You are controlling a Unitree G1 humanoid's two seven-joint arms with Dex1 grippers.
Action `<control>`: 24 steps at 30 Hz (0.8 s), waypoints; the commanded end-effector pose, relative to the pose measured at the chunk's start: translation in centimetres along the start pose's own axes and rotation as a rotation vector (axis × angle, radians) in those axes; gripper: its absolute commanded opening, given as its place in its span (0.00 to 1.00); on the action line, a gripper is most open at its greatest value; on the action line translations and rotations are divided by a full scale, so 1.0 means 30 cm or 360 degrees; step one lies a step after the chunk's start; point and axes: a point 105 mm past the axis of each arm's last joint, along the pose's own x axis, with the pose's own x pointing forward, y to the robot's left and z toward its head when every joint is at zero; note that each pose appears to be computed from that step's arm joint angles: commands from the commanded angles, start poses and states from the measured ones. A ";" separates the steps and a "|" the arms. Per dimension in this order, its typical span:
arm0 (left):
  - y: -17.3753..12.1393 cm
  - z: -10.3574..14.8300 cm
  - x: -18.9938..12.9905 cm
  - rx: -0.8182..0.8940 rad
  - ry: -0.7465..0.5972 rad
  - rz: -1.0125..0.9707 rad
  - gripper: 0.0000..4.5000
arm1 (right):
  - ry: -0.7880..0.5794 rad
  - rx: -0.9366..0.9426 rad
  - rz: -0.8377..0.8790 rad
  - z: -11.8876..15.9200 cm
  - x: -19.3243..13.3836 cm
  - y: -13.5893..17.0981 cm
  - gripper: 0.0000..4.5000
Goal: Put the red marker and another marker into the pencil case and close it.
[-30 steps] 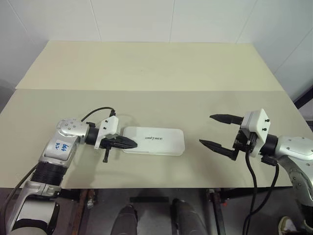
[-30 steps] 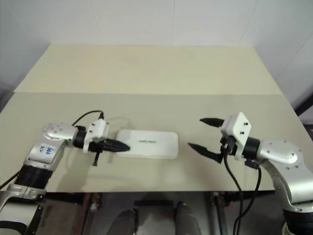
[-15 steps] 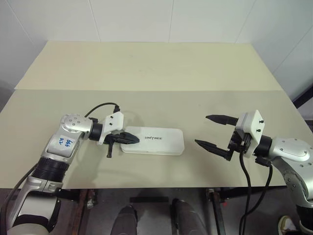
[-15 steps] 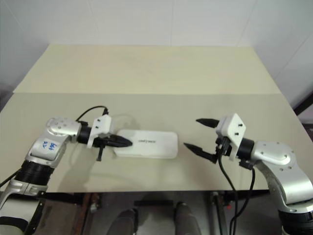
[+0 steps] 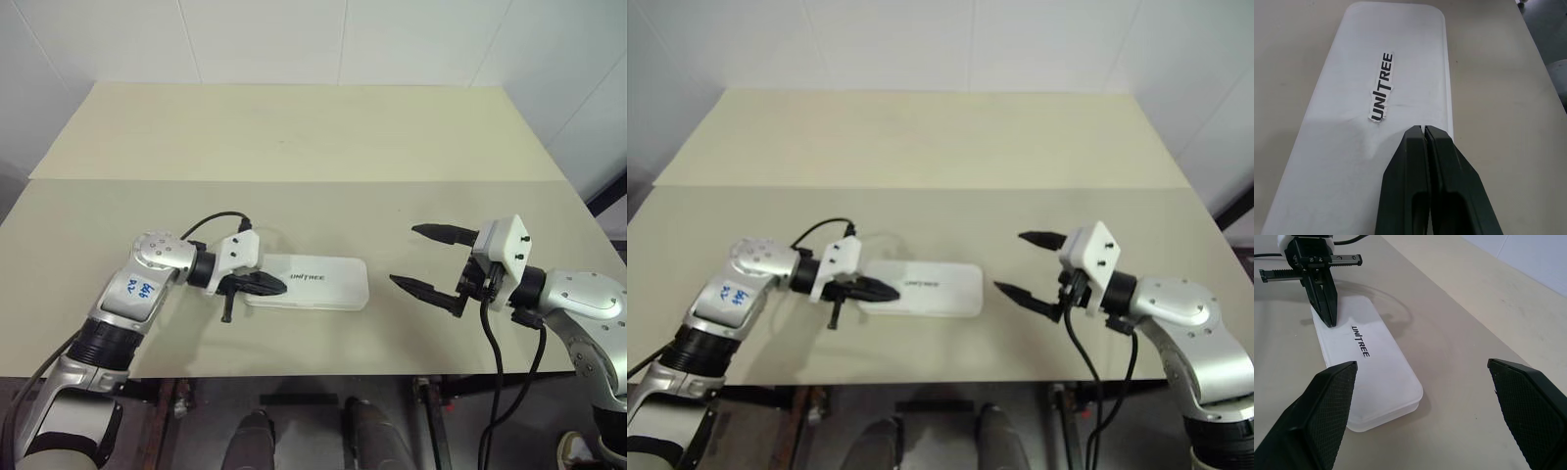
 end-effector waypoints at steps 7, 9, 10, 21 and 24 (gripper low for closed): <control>0.024 -0.094 -0.015 -0.0083 0.0054 0.0208 0.00 | -0.0054 -0.0068 -0.0006 0.046 0.001 0.003 1.00; 0.044 -0.072 -0.022 -0.0083 -0.0034 0.0262 0.00 | -0.0054 -0.0064 -0.0006 0.044 0.000 0.002 1.00; 0.055 -0.057 -0.027 -0.0093 -0.0090 0.0283 0.00 | -0.0053 -0.0060 -0.0004 0.044 0.000 0.002 1.00; 0.082 0.137 -0.221 -0.0095 -0.0697 0.0399 0.04 | -0.0045 -0.0005 -0.0007 0.020 -0.003 -0.023 1.00; 0.094 0.147 -0.291 -0.0065 -0.0725 0.0533 0.20 | -0.0033 0.0006 -0.0035 0.007 -0.017 -0.036 1.00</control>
